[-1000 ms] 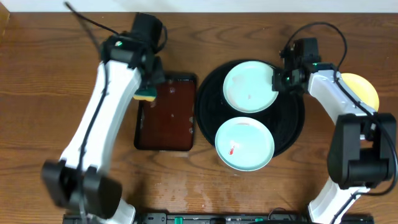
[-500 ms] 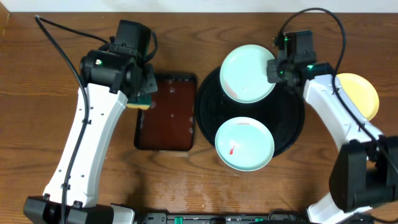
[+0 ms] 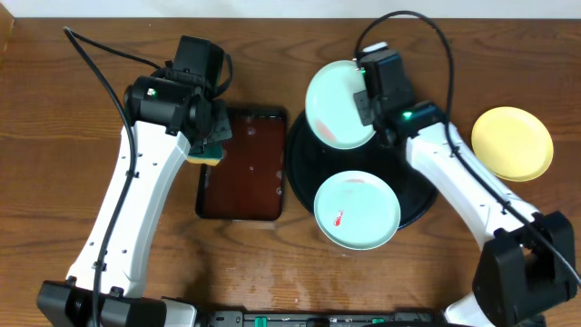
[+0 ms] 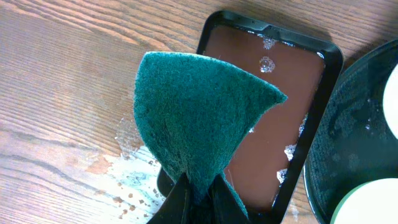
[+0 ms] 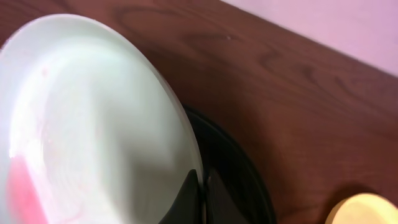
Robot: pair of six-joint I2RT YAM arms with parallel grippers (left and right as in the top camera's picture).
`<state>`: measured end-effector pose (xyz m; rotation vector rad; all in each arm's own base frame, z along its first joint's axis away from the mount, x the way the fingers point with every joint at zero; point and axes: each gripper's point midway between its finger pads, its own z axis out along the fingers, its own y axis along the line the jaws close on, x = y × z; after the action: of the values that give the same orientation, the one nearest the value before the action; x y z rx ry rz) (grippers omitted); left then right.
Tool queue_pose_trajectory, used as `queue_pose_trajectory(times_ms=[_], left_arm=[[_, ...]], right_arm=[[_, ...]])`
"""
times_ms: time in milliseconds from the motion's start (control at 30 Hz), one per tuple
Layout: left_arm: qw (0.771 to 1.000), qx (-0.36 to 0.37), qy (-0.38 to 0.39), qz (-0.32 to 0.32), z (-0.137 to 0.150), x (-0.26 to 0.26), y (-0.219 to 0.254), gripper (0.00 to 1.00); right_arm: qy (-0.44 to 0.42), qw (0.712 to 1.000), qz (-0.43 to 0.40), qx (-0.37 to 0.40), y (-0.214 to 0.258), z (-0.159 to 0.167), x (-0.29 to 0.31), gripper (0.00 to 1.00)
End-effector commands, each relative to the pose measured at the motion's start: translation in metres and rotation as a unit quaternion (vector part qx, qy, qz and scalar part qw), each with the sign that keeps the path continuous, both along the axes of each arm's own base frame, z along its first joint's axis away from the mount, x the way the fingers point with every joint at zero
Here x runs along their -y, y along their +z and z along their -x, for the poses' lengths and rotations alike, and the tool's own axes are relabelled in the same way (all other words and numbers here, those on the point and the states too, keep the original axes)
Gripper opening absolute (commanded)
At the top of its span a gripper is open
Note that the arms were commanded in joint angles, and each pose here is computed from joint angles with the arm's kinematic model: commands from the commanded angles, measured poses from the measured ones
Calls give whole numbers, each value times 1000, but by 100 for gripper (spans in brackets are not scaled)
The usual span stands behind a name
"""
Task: Clean dirty plates on tray and stack at the side
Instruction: 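Lift the pale green plate off the black tray with the right gripper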
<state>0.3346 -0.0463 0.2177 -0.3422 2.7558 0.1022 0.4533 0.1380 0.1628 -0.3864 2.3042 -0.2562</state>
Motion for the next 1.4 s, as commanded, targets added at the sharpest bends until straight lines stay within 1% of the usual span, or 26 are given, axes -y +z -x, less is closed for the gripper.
queue_pose_trajectory(times_ms=[0, 100, 200, 267, 367, 433, 700, 867, 967, 1067, 1200, 1367], left_arm=[[1000, -2, -3, -8, -1, -3, -1, 7], [1000, 3, 7, -30, -2, -12, 0, 8], [999, 4, 21, -30, -3, -19, 0, 7], [999, 3, 29, -30, -3, -23, 0, 8], [998, 1, 48, -29, -2, -33, 0, 7], [998, 0, 57, -29, -2, -39, 0, 7], [994, -8, 103, -24, 2, -67, -2, 8], [993, -18, 115, -26, 7, -75, -3, 8], [991, -18, 130, -26, 8, -82, -3, 8], [988, -19, 153, -23, 11, -91, -3, 8], [983, -23, 183, -20, 15, -105, -6, 8], [978, -34, 203, -19, 21, -113, -13, 8]], right_arm=[[13, 999, 36, 34, 22, 6, -14, 1], [36, 998, 37, 42, 28, 13, -31, 1], [52, 997, 20, 51, 36, 21, -50, 1], [51, 997, -3, 61, 44, 26, -59, 1], [78, 992, -66, 71, 58, 34, -87, 1], [97, 989, -85, 74, 62, 36, -100, 1], [122, 983, -92, 105, 62, 38, -139, 1], [129, 980, -41, 145, 59, 37, -159, 1], [137, 974, 8, 179, 64, 39, -171, 1], [125, 966, 68, 216, 77, 46, -173, 1], [101, 947, 141, 269, 107, 56, -174, 1], [131, 921, 190, 312, 134, 77, -198, 1]])
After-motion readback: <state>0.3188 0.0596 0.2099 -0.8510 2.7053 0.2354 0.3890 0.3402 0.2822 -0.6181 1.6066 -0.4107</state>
